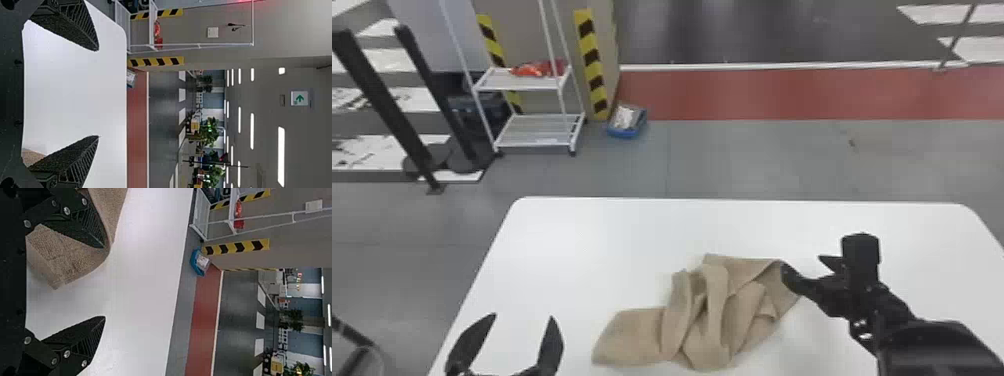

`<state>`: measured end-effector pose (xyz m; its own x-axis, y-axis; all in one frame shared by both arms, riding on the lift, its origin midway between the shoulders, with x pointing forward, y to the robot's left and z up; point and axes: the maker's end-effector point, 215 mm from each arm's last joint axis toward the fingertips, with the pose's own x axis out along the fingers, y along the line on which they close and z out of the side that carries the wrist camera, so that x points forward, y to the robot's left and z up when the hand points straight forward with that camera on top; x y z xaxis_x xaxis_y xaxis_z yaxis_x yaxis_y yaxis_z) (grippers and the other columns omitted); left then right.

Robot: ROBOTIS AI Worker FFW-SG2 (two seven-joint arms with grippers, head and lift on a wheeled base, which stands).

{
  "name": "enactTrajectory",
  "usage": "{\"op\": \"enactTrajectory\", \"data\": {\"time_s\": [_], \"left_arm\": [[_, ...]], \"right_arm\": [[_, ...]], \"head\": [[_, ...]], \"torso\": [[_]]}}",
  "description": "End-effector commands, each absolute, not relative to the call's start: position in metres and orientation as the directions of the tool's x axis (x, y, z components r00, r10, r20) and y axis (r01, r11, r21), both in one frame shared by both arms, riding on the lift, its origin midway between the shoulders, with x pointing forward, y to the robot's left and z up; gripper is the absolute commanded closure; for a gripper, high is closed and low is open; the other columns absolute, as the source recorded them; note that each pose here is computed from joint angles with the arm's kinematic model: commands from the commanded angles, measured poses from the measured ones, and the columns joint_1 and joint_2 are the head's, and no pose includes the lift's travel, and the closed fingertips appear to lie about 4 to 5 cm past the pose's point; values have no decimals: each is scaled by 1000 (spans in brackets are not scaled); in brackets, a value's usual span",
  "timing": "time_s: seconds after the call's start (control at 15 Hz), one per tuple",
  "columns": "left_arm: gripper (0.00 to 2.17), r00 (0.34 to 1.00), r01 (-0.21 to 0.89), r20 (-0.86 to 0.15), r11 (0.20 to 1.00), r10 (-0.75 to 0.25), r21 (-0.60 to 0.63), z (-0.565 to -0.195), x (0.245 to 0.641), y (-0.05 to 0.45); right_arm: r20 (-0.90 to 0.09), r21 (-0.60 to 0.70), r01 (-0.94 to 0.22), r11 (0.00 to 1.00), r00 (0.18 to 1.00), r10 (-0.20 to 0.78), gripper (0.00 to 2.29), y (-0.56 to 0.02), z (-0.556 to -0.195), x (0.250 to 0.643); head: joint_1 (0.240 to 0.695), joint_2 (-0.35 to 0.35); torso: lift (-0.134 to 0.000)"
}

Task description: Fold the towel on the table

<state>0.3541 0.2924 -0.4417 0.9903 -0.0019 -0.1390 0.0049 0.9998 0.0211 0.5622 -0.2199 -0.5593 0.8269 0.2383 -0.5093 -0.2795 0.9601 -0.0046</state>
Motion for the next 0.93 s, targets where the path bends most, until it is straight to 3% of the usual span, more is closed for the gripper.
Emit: {"op": "enactTrajectory", "data": {"time_s": [0.0, 0.47, 0.87], "left_arm": [[73, 990, 6, -139, 1000, -2, 22, -442, 354, 293], [76, 990, 10, -144, 1000, -6, 24, -443, 352, 293], [76, 991, 9, -137, 1000, -6, 27, -439, 351, 294]], "right_arm": [[-538, -22, -304, 953, 807, 245, 279, -210, -568, 557], [-599, -23, -303, 953, 767, 230, 313, -215, -594, 548], [-530, -22, -346, 938, 799, 283, 788, -199, -577, 555]], "head": [[695, 85], [695, 97], [695, 106]], "torso": [[0], [0], [0]]}}
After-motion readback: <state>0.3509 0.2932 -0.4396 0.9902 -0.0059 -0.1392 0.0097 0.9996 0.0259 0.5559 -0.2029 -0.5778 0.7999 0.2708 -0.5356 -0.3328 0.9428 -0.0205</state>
